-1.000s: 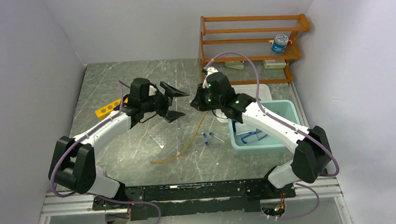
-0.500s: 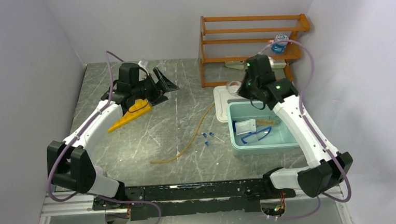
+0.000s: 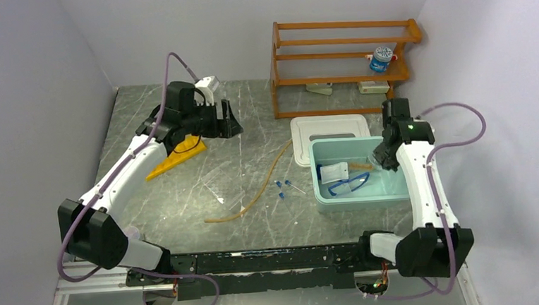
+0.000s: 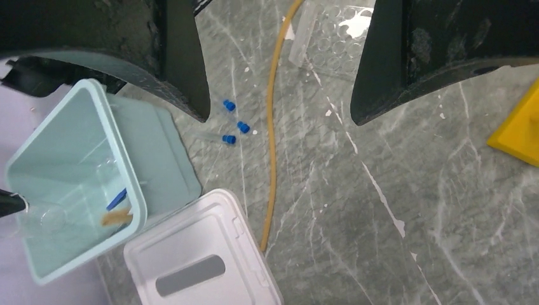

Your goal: Organize the chemistry lab equipment

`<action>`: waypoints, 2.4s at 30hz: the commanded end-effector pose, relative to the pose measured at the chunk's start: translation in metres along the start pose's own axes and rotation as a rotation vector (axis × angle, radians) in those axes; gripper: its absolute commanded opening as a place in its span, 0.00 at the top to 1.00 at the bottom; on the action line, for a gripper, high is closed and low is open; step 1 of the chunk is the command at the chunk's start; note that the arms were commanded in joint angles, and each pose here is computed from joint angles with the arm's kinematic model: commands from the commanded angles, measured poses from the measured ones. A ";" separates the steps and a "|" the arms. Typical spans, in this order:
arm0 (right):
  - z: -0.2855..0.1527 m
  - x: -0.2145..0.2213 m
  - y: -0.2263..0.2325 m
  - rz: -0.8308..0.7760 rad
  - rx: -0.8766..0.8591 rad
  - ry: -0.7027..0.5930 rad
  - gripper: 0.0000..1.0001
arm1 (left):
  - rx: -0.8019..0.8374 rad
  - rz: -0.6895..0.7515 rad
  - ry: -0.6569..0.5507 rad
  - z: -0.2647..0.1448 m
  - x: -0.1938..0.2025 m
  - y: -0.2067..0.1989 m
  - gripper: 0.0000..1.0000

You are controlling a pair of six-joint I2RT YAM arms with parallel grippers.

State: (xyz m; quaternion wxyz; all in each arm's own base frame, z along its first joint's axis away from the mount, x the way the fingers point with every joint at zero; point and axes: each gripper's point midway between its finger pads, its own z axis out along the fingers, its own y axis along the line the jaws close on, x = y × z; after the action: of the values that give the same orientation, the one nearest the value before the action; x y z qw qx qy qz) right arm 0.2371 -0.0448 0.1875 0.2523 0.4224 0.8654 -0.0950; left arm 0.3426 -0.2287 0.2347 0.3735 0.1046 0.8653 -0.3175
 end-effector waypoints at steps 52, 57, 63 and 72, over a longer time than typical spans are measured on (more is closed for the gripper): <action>0.081 0.012 -0.059 0.382 0.275 -0.081 0.49 | -0.221 0.363 0.037 0.010 0.001 0.002 0.17; 0.072 -0.009 -0.059 0.296 0.273 -0.141 0.47 | -0.223 0.362 0.033 0.009 0.001 0.002 0.17; 0.034 -0.056 -0.001 0.144 -0.048 -0.239 0.44 | -0.195 0.347 0.028 0.010 0.000 -0.004 0.17; -0.071 -0.039 0.126 -0.193 -0.457 -0.362 0.41 | -0.184 0.281 0.004 0.009 -0.001 -0.009 0.18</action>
State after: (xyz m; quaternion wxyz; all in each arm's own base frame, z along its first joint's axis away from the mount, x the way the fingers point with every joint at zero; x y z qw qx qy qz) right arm 0.3154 -0.0211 0.2479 0.4453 0.3517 0.8229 -0.0298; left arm 0.3441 -0.2333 0.2132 0.3975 0.2082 0.8797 -0.1574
